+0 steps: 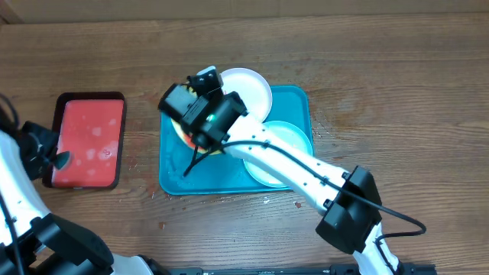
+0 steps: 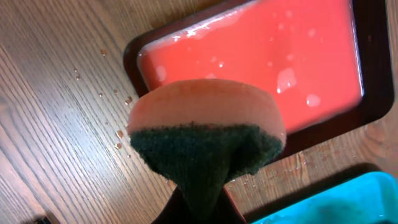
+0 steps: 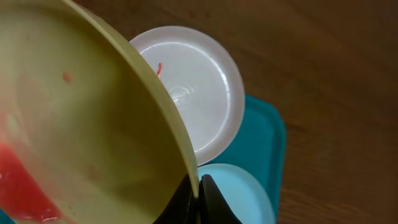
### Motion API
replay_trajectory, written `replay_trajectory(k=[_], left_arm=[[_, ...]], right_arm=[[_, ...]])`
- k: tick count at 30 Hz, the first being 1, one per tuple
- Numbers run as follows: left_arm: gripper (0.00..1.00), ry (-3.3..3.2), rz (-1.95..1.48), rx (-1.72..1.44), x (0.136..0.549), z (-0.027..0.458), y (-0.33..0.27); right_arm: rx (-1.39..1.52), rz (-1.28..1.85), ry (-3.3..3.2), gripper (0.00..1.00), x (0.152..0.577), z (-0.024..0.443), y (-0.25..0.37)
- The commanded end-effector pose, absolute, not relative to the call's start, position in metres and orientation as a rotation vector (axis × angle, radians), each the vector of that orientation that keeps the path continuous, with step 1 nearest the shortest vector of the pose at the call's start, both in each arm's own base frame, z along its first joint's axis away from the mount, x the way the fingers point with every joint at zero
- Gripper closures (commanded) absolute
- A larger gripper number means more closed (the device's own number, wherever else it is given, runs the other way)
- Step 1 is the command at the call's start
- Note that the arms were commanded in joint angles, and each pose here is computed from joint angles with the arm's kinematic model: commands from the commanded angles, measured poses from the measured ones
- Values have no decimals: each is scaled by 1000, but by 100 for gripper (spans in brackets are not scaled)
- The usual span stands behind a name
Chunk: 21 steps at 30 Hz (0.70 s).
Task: Clean dirty plates on tray and stack at the side
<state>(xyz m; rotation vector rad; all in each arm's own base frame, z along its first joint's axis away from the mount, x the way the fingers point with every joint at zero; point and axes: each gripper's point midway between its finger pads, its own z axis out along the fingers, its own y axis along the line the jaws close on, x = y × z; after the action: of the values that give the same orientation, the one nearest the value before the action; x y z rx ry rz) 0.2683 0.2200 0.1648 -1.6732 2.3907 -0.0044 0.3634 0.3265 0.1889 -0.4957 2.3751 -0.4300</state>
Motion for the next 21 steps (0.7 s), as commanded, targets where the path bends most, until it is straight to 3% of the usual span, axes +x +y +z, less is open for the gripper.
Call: replay_trajectory(k=[1, 9, 21], left_arm=[[96, 2372, -95, -1702, 271, 163, 213], [96, 2374, -95, -1700, 271, 163, 212], [96, 2374, -95, -1700, 271, 163, 212]], right_arm=[[-569, -600, 2162, 96, 365, 237, 324], [-587, -754, 1929, 96, 354, 274, 341], [-724, -856, 1881, 96, 355, 279, 343]])
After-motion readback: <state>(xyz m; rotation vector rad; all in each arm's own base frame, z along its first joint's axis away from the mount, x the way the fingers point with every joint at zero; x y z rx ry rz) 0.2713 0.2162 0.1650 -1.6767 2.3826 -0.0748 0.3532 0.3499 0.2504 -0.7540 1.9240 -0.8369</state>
